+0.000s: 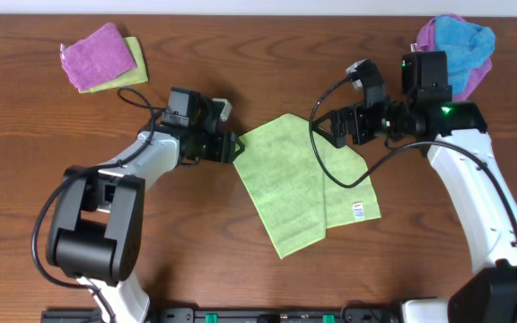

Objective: Fold the cloth

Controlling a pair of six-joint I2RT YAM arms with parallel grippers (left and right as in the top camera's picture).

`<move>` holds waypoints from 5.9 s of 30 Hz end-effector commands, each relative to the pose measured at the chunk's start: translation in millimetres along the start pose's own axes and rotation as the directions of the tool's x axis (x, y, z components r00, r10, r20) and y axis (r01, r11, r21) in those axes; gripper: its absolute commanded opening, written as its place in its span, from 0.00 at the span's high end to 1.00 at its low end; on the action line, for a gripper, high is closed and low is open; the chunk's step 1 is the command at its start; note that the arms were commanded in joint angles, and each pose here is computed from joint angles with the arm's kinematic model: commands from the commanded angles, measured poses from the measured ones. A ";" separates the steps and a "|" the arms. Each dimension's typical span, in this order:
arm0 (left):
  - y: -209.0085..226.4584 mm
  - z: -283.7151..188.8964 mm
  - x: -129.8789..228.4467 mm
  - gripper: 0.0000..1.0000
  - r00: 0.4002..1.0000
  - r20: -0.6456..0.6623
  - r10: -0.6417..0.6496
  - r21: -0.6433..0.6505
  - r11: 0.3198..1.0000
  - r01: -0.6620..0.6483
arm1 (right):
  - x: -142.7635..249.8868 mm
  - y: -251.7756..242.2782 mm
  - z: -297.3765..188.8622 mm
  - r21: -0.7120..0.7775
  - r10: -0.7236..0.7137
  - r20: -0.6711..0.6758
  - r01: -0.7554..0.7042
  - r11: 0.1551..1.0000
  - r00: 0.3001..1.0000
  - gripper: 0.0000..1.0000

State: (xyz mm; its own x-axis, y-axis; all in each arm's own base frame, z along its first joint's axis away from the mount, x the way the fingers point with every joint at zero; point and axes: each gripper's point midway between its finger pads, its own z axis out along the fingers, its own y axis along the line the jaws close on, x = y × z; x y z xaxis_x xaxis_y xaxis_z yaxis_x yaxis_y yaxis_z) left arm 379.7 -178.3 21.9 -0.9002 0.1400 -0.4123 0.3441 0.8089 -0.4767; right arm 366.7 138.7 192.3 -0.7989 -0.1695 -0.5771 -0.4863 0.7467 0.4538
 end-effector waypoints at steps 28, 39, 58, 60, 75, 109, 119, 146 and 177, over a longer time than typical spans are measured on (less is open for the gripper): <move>59.4 -15.4 -35.9 0.94 1.000 -0.004 0.027 -0.210 0.977 -0.027 | -5.2 -3.2 -8.6 0.036 -0.014 0.015 0.014 0.999 1.000 0.01; 66.3 -26.8 -37.5 0.16 0.996 -0.058 0.064 -0.270 0.960 -0.077 | 12.7 -16.7 -9.9 0.120 0.031 -0.054 -0.024 0.992 0.998 0.03; 14.5 -55.7 -3.3 0.00 0.920 -0.221 -0.323 -0.157 0.943 0.293 | 47.6 -61.5 -26.9 0.403 0.109 -0.183 -0.027 0.915 0.977 0.98; 0.4 -58.9 3.9 0.10 0.907 -0.261 -0.331 -0.120 0.943 0.310 | 58.8 -64.6 -31.3 0.431 0.128 -0.226 -0.019 0.902 0.966 0.99; -81.3 -101.4 65.6 0.29 0.938 -0.331 -0.103 -0.136 0.989 0.061 | 62.8 -36.1 -117.7 0.450 0.063 0.021 -0.065 0.890 0.998 0.57; -93.0 -49.1 162.6 0.62 0.914 -0.283 -0.293 -0.086 0.956 0.280 | 129.2 -61.5 -42.9 0.328 0.315 -0.021 -0.292 0.898 0.949 0.42; -86.1 -41.5 159.8 0.94 0.925 -0.245 -0.289 -0.143 0.955 0.261 | 126.1 -60.6 -42.2 0.318 0.308 -0.012 -0.289 0.903 0.951 0.46; -54.2 -23.4 176.2 0.94 0.950 -0.220 -0.220 -0.381 0.916 0.124 | 123.9 -54.5 -40.2 0.279 0.297 -0.014 -0.281 0.918 0.955 0.54; 21.6 -79.0 197.0 0.94 0.900 -0.193 -0.390 -0.692 0.704 0.156 | 150.9 -37.1 26.5 0.093 0.379 -0.239 -0.368 0.925 0.894 0.48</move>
State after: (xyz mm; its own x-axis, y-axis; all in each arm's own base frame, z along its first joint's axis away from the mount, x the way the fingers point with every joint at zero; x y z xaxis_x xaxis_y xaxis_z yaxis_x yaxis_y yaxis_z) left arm 186.5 -94.6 -6.5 -0.9965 -0.0798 -0.0268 -0.0822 0.9910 0.1054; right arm 279.6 85.1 69.6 -0.9779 -0.0072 -0.2088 -0.1121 0.8615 0.4952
